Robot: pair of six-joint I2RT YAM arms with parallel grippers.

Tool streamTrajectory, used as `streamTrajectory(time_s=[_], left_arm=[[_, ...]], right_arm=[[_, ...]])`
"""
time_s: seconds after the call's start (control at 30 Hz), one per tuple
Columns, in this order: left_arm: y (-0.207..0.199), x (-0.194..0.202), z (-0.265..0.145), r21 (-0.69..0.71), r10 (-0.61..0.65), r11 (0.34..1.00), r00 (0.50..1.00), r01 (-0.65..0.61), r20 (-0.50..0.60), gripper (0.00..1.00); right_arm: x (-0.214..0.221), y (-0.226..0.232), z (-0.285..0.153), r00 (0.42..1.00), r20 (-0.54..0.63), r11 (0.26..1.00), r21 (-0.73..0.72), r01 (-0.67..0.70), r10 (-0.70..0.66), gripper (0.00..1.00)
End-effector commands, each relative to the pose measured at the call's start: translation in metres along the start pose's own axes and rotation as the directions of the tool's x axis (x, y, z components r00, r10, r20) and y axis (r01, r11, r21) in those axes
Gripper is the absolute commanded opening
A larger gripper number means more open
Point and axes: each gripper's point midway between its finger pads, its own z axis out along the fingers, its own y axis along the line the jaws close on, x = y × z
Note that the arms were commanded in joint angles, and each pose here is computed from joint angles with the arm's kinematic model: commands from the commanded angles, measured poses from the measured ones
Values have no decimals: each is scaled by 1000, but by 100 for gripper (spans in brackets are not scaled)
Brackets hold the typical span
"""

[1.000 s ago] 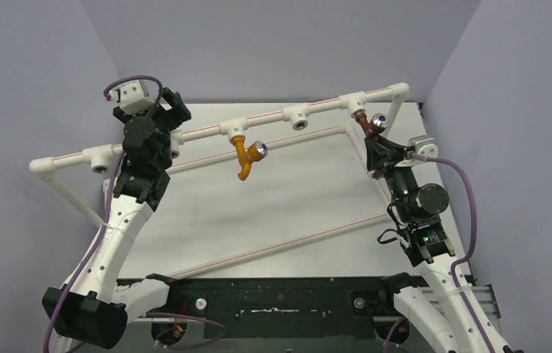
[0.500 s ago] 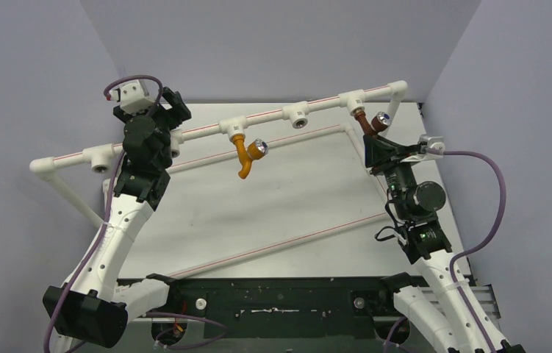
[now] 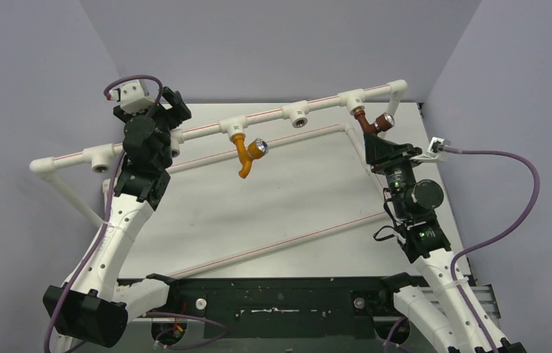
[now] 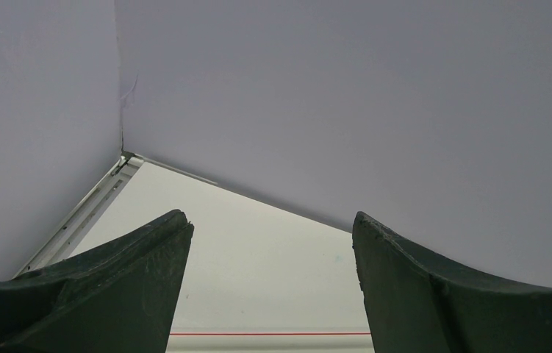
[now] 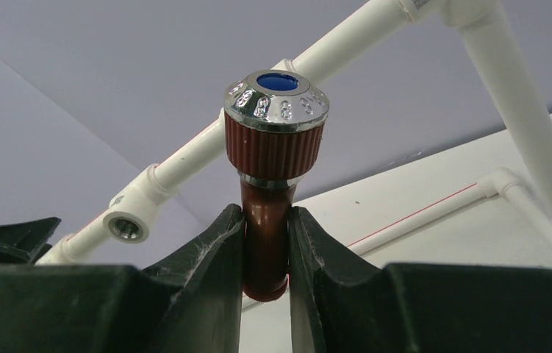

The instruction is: Install the water faucets

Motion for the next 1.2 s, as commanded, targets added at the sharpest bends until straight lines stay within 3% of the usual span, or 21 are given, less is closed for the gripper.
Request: streamTrajectory(time_s=[0.0,0.3,0.6,1.0,1.17], left_arm=[[30,116,-20,-17,165,983,921,-183,-354,78],[30,115,-20,-17,166,983,921,-184,-353,78],[32,114,-20,-23,163,983,923,-183,-348,78],[32,115,-20,-21,167,982,923,-186,-347,78],[32,115,-20,-17,163,984,925,-179,-343,78]], right_arm=[[-19,11,6,979,73,982,-3,-190,190,0],[-17,8,6,894,96,897,21,-442,439,0],[-15,0,8,799,125,798,70,-598,588,0],[-16,2,10,605,144,599,87,-796,783,0],[1,1,15,533,116,509,189,-840,838,0]])
